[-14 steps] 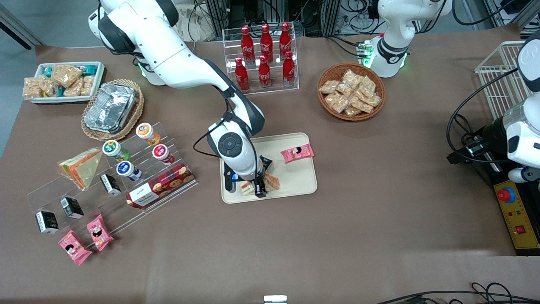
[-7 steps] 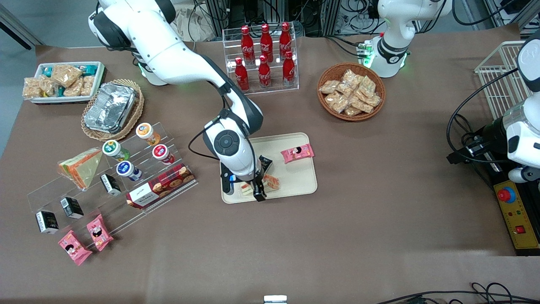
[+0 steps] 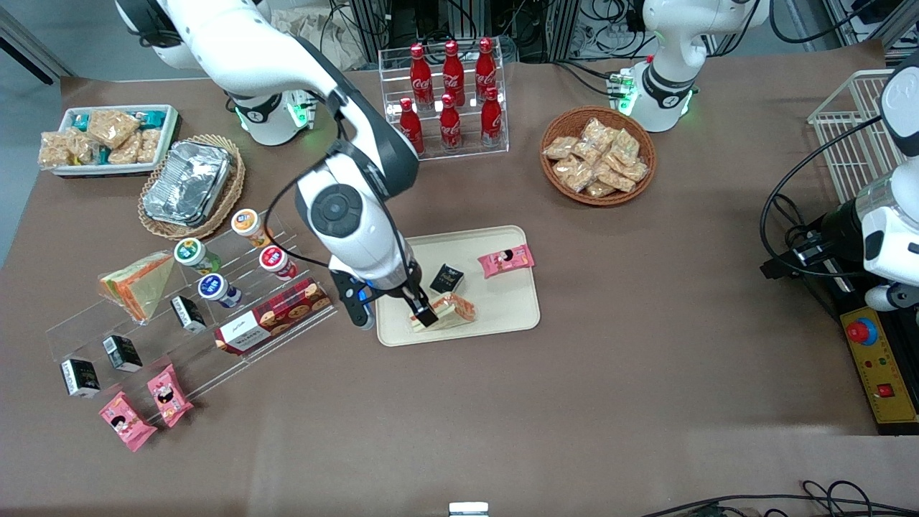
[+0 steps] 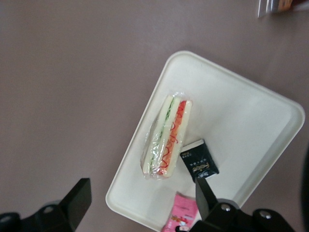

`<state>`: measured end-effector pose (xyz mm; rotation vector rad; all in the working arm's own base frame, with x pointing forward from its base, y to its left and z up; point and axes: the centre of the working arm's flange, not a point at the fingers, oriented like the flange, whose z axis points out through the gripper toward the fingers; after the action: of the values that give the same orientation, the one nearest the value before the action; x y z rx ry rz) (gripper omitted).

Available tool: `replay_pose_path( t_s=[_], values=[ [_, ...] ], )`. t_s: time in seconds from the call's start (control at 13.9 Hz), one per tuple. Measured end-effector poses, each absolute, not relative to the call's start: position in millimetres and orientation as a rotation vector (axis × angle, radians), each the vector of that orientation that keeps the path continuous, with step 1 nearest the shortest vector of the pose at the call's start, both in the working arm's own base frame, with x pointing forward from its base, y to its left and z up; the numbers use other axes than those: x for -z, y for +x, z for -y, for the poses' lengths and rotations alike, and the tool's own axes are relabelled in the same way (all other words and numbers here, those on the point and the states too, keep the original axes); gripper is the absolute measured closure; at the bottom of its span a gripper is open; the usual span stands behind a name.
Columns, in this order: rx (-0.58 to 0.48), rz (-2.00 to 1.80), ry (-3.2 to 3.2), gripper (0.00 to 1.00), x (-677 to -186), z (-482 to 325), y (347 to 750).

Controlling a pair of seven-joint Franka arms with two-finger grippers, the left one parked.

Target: Place sandwich on tray

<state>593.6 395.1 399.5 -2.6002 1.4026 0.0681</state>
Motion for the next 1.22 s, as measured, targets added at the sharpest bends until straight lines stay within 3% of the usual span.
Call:
replay_pose_path(
  t_s=[0.43,0.93,1.22],
  values=[
    [0.029,-0.761,-2.858,0.03,-465,-280,609],
    [0.128,-0.332,-2.964,0.03,-502,-159,592],
    [0.109,-0.151,-3.002,0.03,-538,-71,577]
  ],
)
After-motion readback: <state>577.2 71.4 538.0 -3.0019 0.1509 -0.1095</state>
